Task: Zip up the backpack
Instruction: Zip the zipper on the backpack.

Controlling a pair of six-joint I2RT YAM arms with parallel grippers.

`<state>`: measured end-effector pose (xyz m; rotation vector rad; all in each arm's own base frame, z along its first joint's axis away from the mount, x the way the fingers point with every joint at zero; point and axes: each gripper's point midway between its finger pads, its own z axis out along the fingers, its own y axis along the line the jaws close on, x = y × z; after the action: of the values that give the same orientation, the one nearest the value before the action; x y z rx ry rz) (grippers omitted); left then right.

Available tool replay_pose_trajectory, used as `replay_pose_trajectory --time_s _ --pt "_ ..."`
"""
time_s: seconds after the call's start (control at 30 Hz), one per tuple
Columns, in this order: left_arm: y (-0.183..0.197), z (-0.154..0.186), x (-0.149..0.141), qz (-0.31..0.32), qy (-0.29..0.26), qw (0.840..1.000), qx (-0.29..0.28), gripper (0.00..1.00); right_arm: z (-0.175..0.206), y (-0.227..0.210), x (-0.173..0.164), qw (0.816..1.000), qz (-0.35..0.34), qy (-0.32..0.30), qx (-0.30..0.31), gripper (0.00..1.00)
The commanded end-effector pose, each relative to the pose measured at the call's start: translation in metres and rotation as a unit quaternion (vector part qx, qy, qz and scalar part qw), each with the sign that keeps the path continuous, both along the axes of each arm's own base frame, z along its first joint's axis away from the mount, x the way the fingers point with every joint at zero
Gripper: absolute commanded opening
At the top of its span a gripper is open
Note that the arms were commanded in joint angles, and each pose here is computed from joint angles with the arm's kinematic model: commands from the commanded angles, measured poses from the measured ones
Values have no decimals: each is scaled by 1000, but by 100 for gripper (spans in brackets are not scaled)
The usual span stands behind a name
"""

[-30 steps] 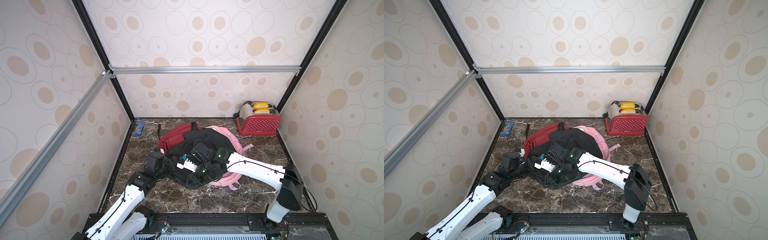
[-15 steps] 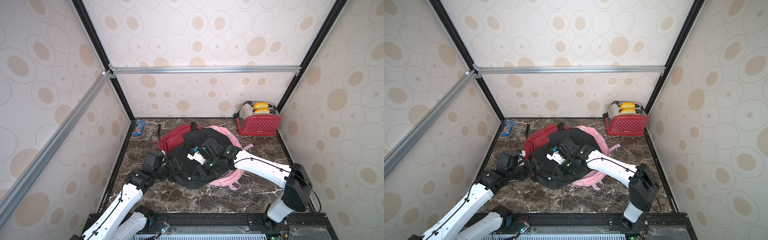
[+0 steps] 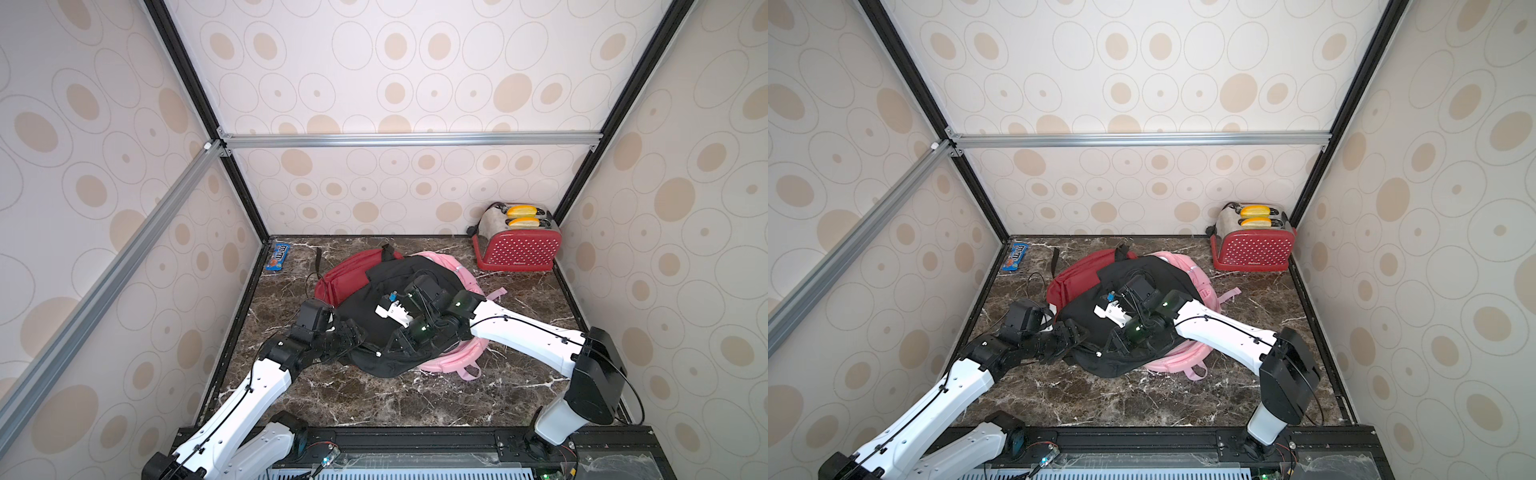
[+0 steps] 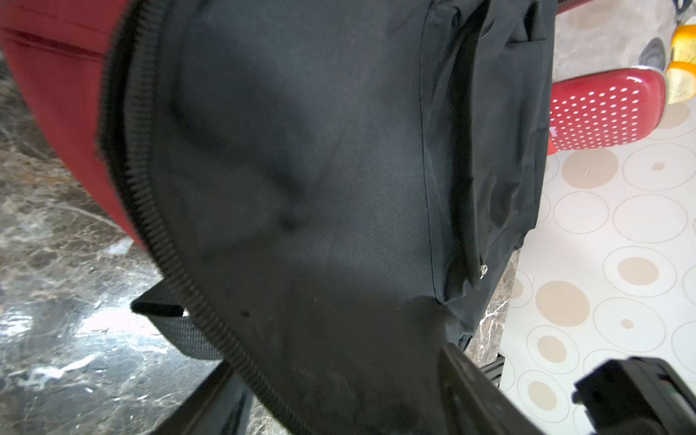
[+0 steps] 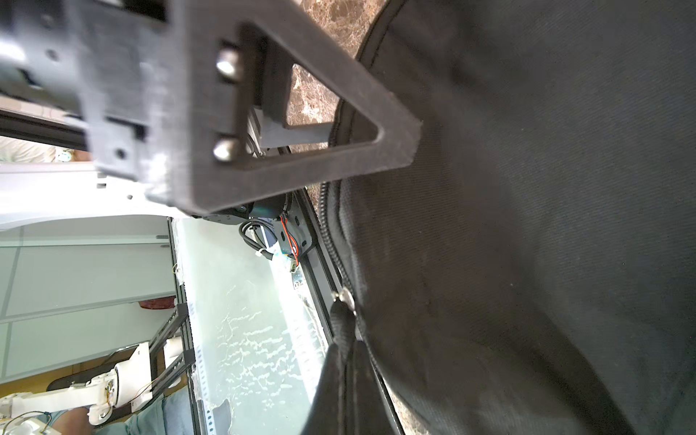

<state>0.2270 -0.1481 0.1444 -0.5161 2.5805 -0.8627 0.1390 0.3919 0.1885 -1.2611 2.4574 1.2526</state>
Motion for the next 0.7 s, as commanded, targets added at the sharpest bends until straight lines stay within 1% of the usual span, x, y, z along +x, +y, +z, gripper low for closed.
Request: replay_pose_trajectory --time_s 0.0,0.07,0.2,0.27,0.33,0.4,0.47,0.5,0.6,0.67 --pt "-1 0 6 -6 -18 1000 7 69 10 -5 -4 1000 3 -5 9 0" --pt "2 0 7 -4 -23 1000 16 64 10 -6 -4 1000 3 -7 8 0" --pt "-1 0 9 -4 -30 1000 6 52 6 -5 -8 1000 9 -9 -1 0" --pt "-4 1 10 -6 -32 999 -3 44 4 -3 -11 1000 15 -9 -7 0" --pt "-5 4 11 -10 -38 999 -7 33 2 0 -16 1000 23 -11 -12 0" --pt "-6 6 11 -12 -40 999 -9 24 2 4 -20 999 31 -17 -20 0" --pt "-7 10 12 -15 -49 999 -10 20 2 8 -25 999 40 -25 -27 0" --pt "-6 10 12 -14 -51 999 -9 16 2 10 -28 998 46 -26 -31 0" --pt "-4 11 11 -13 -53 998 -5 0 3 17 -34 997 57 -31 -34 0" --pt "-4 9 11 -11 -54 998 -7 0 5 21 -39 997 64 -34 -35 0"
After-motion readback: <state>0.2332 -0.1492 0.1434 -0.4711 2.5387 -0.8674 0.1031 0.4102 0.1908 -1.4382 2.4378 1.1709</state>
